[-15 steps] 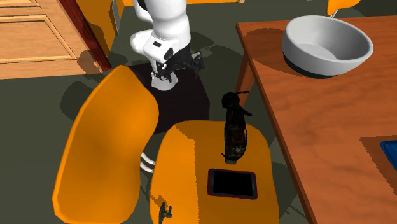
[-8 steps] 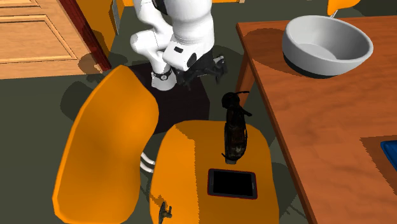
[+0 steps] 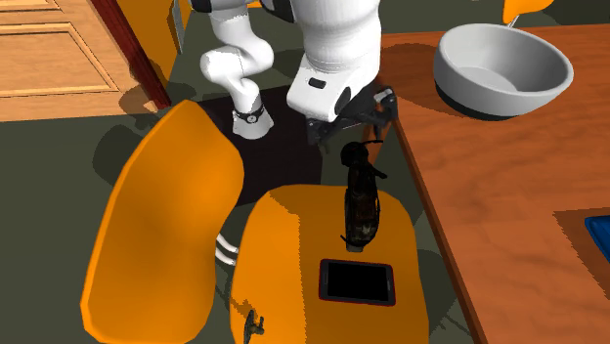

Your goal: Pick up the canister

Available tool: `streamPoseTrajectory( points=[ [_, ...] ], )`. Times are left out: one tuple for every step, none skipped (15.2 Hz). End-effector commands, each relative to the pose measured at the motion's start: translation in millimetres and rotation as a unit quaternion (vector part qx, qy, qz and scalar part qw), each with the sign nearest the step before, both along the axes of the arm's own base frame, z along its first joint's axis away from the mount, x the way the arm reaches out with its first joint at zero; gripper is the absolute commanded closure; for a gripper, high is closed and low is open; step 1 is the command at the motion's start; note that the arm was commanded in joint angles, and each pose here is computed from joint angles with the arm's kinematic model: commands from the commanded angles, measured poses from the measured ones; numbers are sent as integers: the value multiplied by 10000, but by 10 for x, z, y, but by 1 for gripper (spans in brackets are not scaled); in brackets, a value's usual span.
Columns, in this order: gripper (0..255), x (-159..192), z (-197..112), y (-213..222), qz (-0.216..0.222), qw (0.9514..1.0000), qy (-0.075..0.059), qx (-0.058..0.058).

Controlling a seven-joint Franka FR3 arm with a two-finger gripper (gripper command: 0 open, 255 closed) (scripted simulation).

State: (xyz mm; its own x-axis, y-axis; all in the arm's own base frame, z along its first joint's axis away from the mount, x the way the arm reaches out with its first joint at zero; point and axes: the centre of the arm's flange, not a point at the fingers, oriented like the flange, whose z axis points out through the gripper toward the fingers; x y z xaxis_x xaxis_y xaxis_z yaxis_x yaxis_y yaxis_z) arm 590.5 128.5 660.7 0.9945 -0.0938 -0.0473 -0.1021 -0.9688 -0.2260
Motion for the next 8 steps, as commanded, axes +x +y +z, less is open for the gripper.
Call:
streamPoseTrajectory(
  points=[
    [0, 116, 62, 56, 7, 10000, -42, 62],
    [0, 116, 9, 56, 7, 10000, -42, 62],
    [0, 116, -44, 56, 7, 10000, -42, 62],
    [0, 116, -97, 56, 7, 10000, -42, 62],
    [0, 116, -149, 56, 7, 10000, -42, 62],
    [0, 116, -202, 56, 7, 10000, -42, 62],
    [0, 116, -255, 56, 7, 10000, -42, 62],
    [0, 116, -338, 56, 7, 10000, -42, 62]
  ],
)
